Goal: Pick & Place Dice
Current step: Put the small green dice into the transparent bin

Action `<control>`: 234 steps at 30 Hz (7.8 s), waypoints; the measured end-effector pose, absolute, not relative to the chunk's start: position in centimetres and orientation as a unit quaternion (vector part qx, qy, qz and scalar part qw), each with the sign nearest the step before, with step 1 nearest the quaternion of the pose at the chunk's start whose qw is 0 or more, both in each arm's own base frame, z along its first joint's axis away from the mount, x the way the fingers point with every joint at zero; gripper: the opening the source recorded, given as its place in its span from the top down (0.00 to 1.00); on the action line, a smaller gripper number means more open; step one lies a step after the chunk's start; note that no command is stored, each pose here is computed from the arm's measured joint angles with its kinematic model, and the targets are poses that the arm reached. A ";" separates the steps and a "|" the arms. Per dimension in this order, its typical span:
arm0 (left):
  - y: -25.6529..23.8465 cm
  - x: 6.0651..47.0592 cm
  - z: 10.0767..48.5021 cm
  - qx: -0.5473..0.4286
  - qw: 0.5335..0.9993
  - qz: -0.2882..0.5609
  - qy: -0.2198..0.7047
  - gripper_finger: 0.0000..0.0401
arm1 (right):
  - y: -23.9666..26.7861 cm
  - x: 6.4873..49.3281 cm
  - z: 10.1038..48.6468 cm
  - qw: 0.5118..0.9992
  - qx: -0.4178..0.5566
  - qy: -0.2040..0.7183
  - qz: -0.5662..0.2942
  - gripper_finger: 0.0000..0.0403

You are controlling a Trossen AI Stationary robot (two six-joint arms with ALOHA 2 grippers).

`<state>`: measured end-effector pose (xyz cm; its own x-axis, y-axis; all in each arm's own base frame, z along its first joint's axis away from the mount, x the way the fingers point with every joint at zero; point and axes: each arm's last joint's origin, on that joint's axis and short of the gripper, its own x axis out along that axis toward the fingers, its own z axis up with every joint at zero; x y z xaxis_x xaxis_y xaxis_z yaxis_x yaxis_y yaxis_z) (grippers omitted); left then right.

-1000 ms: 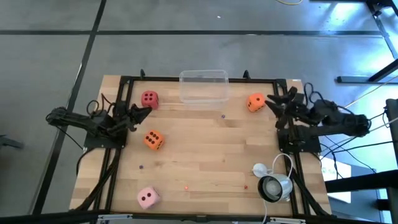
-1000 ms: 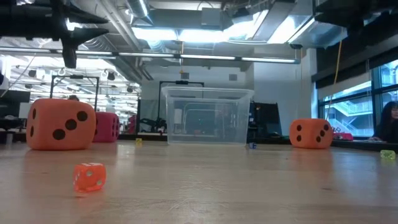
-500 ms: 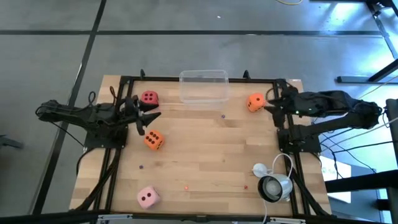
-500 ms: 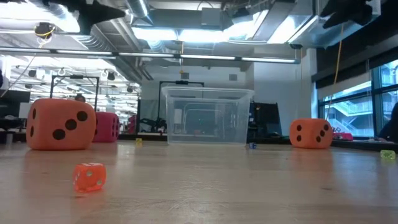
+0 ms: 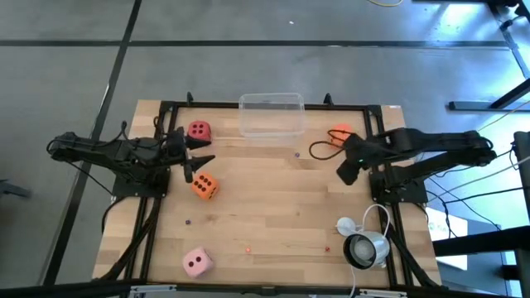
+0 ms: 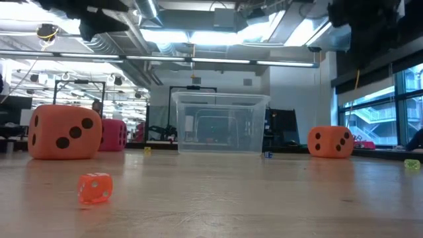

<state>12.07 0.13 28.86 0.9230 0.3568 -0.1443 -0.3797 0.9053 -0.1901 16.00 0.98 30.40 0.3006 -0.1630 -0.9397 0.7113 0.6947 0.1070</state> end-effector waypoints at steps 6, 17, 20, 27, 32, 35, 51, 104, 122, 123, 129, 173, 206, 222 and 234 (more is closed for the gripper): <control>0.1 12.0 28.5 -0.101 0.975 0.186 0.072 0.37 | 1.7 18.2 28.3 0.657 0.384 0.554 -0.337 0.43; -0.2 12.0 28.2 -0.107 0.981 0.132 0.094 0.37 | 4.3 22.0 23.2 0.557 0.360 0.624 -0.413 0.52; -0.2 12.0 28.2 -0.104 0.981 0.132 0.094 0.37 | 4.6 22.6 22.1 0.543 0.342 0.639 -0.423 0.52; -0.2 12.0 28.2 -0.096 0.983 0.124 0.096 0.37 | 4.7 23.1 20.4 0.525 0.321 0.660 -0.432 0.45; -0.4 12.1 28.3 -0.106 0.984 0.106 0.097 0.37 | 4.5 21.3 18.1 0.500 0.335 0.667 -0.440 0.41; -0.4 12.1 28.3 -0.112 0.983 0.107 0.095 0.37 | 4.6 20.9 17.0 0.517 0.363 0.649 -0.423 0.41; -0.4 12.0 28.3 -0.116 0.983 0.104 0.094 0.37 | 4.0 19.1 13.6 0.530 0.412 0.600 -0.436 0.40; -0.2 12.0 28.3 -0.124 0.979 0.139 0.087 0.37 | 3.5 19.0 13.0 0.547 0.405 0.598 -0.424 0.87; -0.3 12.0 28.3 -0.127 0.980 0.125 0.090 0.37 | 5.3 20.7 16.2 0.570 0.380 0.609 -0.399 0.87; -0.3 12.0 28.3 -0.127 0.980 0.125 0.090 0.37 | 5.4 20.8 16.6 0.573 0.374 0.612 -0.398 0.87; -0.3 12.0 28.3 -0.136 0.979 0.125 0.088 0.37 | 6.0 21.5 18.8 0.586 0.354 0.617 -0.389 0.87; -1.0 13.9 29.0 -0.267 0.961 0.033 0.056 0.37 | -9.7 25.0 30.1 0.846 0.366 0.232 -0.312 0.87; -0.8 14.4 29.2 -0.263 0.963 0.009 0.052 0.37 | -16.7 36.7 26.7 0.724 0.247 0.522 -0.378 0.87; -0.8 14.4 29.2 -0.261 0.964 0.010 0.054 0.37 | -16.5 36.9 26.7 0.726 0.247 0.521 -0.375 0.87; -0.8 14.4 29.1 -0.261 0.964 0.011 0.055 0.37 | -16.6 36.8 26.7 0.725 0.248 0.519 -0.379 0.58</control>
